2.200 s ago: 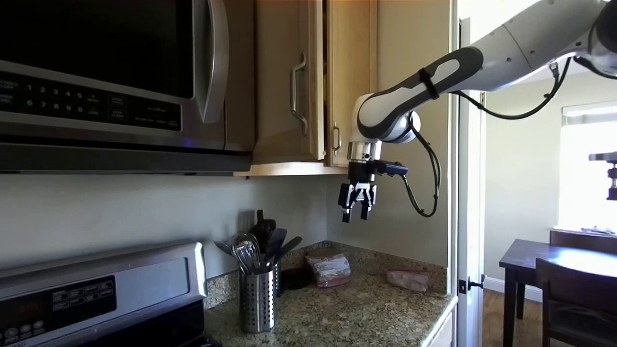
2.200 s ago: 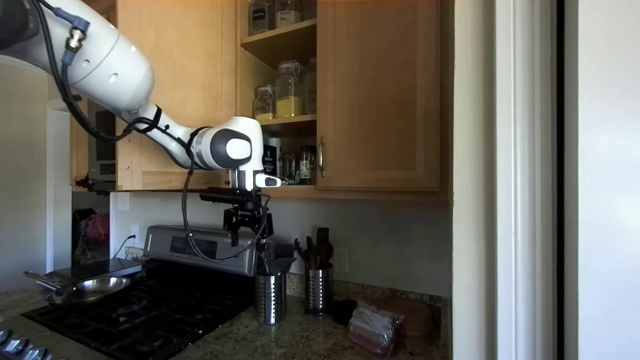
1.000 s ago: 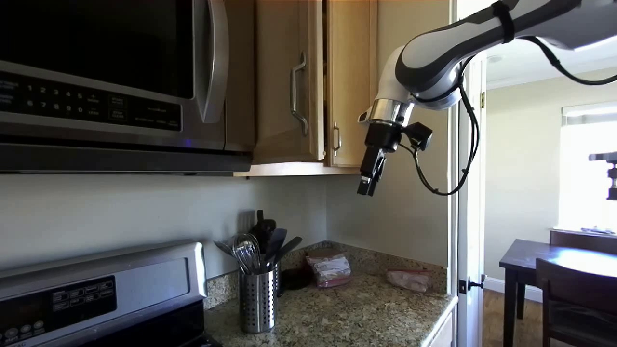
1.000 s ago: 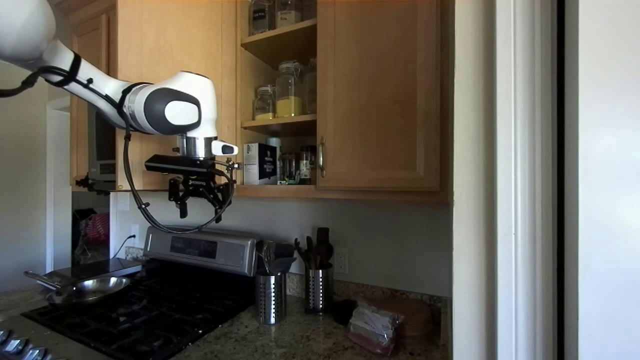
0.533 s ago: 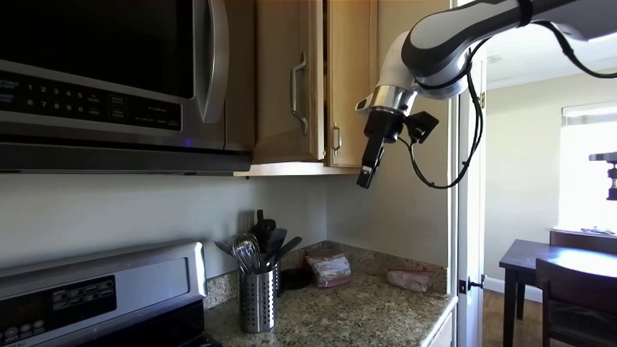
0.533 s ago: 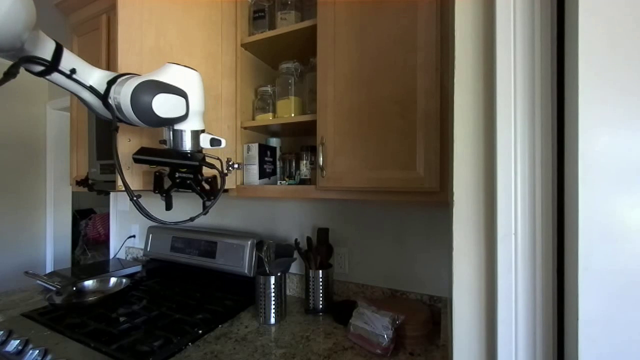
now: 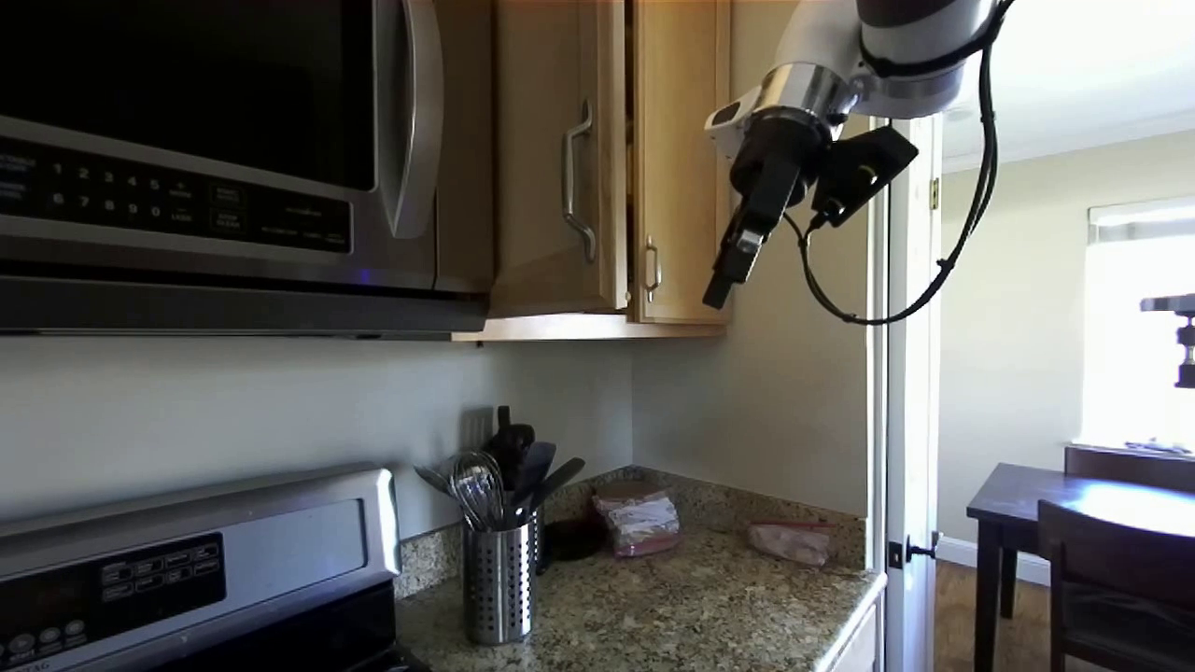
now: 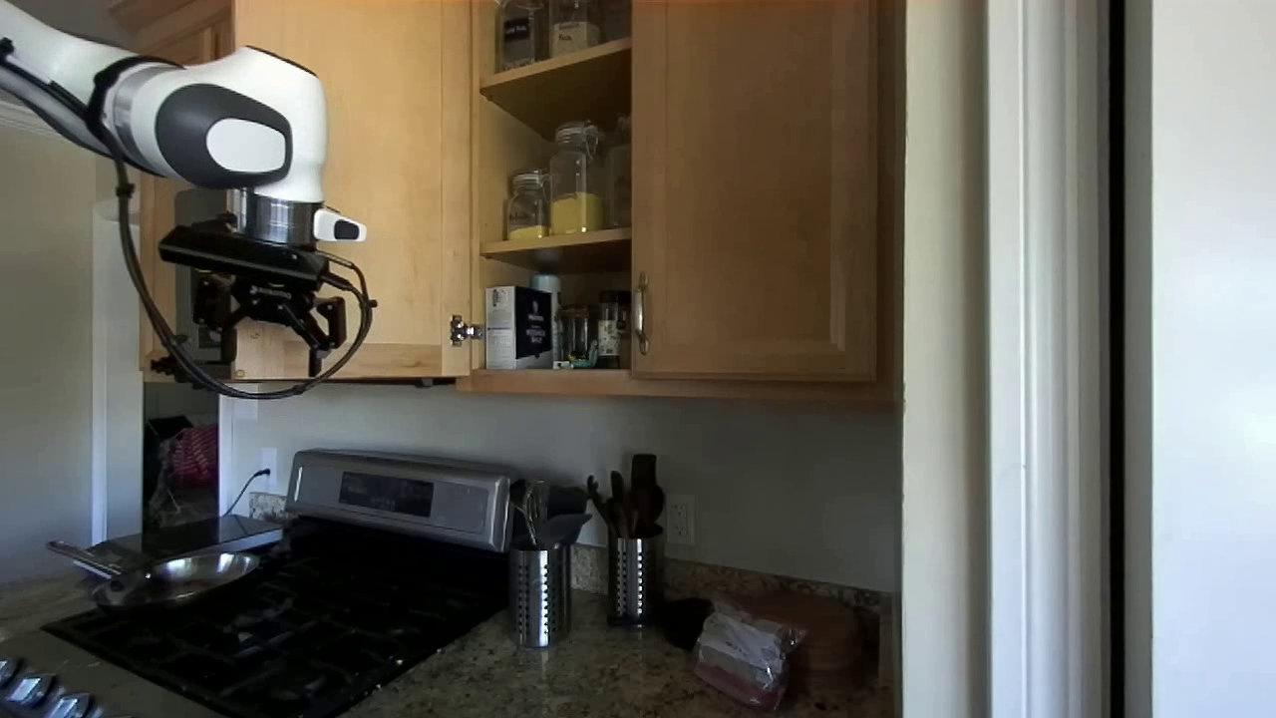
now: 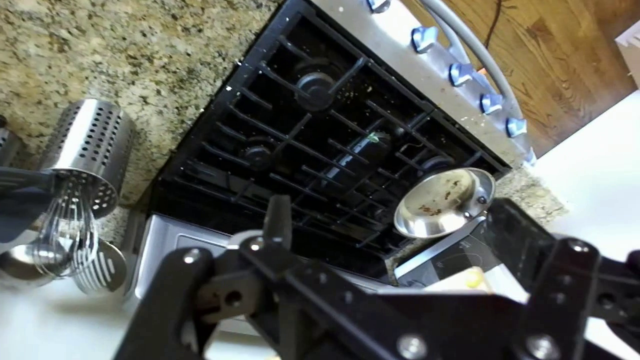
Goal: Put the paper on the counter on the bottom shelf of the open cabinet and then close the cabinet door
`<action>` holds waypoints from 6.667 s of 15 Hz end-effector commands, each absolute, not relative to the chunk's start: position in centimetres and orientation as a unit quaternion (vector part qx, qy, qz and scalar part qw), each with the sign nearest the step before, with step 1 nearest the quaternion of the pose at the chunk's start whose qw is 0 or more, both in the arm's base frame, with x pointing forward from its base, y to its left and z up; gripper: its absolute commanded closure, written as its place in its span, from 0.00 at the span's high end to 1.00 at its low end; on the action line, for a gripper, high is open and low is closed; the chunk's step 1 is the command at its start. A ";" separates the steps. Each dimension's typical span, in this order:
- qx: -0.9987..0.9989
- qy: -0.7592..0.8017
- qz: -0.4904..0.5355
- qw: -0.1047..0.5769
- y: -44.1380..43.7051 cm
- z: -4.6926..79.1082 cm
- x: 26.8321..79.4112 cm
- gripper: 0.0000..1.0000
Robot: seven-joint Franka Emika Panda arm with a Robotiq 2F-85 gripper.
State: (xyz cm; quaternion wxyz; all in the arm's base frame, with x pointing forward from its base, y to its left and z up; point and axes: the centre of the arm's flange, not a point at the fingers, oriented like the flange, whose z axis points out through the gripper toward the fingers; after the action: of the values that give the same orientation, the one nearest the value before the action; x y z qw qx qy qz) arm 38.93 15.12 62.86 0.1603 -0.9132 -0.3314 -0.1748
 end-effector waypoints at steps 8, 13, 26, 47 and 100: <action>-0.897 -0.327 -0.251 0.159 21.3 66.3 36.8 1.00; -0.901 -0.287 -0.280 0.166 22.6 67.5 37.5 1.00; -0.901 -0.260 -0.296 0.181 25.1 68.0 40.2 1.00; -0.933 -0.167 -0.319 0.014 10.6 67.4 40.3 1.00; -0.908 0.006 -0.414 -0.058 0.4 60.8 58.8 0.05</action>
State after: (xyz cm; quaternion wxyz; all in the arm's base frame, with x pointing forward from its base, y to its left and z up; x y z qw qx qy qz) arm 56.14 0.29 60.83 -0.0493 -0.9150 -0.0058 -0.4004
